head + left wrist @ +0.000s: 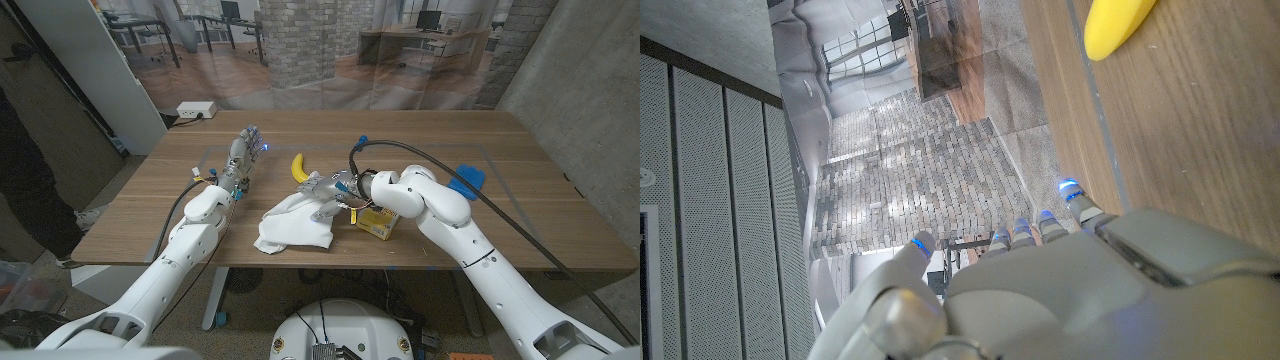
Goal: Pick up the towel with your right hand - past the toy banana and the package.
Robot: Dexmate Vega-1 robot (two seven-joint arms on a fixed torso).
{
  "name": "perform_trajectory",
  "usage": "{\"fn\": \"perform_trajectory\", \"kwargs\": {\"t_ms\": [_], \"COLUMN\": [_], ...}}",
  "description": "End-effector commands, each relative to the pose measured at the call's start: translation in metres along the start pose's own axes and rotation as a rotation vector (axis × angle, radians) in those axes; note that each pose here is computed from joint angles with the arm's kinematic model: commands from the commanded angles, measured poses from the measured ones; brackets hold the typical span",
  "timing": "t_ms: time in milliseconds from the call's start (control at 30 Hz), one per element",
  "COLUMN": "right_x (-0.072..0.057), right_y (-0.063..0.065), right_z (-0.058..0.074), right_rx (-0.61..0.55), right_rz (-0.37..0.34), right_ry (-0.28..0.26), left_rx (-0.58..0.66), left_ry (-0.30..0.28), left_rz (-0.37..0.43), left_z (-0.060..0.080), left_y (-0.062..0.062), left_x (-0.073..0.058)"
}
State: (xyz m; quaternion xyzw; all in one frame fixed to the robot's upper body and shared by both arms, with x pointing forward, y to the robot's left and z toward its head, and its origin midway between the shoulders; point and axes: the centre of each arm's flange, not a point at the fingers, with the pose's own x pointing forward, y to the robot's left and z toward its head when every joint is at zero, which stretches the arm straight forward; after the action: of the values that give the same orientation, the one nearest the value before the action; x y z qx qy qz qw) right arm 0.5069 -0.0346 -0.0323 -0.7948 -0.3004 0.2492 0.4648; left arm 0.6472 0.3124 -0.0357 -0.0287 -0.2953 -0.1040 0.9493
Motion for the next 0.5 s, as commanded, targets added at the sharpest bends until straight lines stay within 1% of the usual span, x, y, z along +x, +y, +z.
{"fn": "perform_trajectory", "kwargs": {"t_ms": [33, 300, 500], "right_x": [0.0064, 0.0103, 0.0112], "right_y": [0.0037, 0.0077, 0.0092], "right_z": [-0.0028, -0.0054, -0.0061], "right_rx": [0.006, 0.003, -0.005], "right_rz": [0.045, 0.075, 0.084], "right_ry": [0.018, 0.022, 0.025], "left_rx": [0.0, -0.001, -0.001], "left_ry": [0.0, -0.001, -0.001], "left_rz": [0.006, 0.006, 0.007], "left_z": [0.0005, 0.0001, -0.0001], "left_y": [0.0014, 0.0013, 0.0016], "left_x": [0.0009, 0.0011, 0.0013]}}
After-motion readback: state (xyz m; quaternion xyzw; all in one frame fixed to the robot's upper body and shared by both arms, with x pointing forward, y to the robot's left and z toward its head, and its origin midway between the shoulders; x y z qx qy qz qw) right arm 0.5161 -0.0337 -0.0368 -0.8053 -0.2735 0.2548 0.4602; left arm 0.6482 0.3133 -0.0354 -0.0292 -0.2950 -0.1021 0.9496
